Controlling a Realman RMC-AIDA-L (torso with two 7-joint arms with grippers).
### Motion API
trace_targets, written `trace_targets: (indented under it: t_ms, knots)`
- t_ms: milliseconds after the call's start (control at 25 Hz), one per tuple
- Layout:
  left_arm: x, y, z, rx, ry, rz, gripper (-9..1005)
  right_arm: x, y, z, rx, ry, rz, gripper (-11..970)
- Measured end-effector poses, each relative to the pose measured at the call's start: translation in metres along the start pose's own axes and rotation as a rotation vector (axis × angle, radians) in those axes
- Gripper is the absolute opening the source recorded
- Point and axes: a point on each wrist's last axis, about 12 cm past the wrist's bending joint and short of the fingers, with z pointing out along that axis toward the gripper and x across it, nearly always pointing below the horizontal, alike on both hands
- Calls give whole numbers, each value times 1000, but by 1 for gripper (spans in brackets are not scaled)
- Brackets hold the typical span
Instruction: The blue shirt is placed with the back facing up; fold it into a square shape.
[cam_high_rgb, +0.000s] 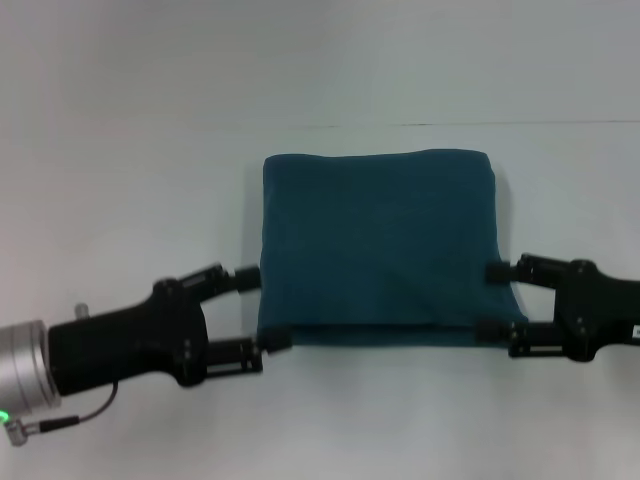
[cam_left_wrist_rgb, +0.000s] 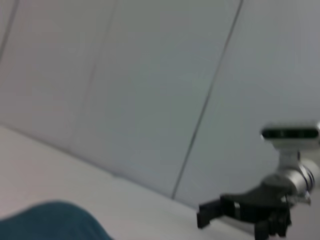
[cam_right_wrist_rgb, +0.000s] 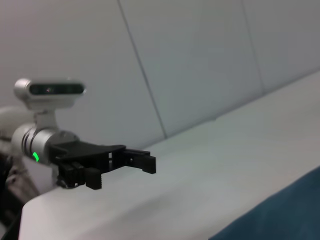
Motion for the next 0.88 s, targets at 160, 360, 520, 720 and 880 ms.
trace_targets:
  t_ms: [160, 360, 520, 720, 880]
  knots:
    - [7, -2, 0, 23, 79, -16, 906, 2, 2, 3, -37, 53, 2, 917]
    - [11, -3, 1, 36, 111, -31, 907, -2, 2, 10, -80, 110, 1, 914]
    - [12, -4, 1, 43, 121, -50, 906, -6, 0, 17, -96, 143, -7, 912]
    - [12, -5, 1, 50, 127, -64, 905, -8, -2, 19, -94, 144, -13, 909]
    - [13, -5, 1, 53, 128, -65, 907, -8, -1, 20, -95, 140, -12, 908]
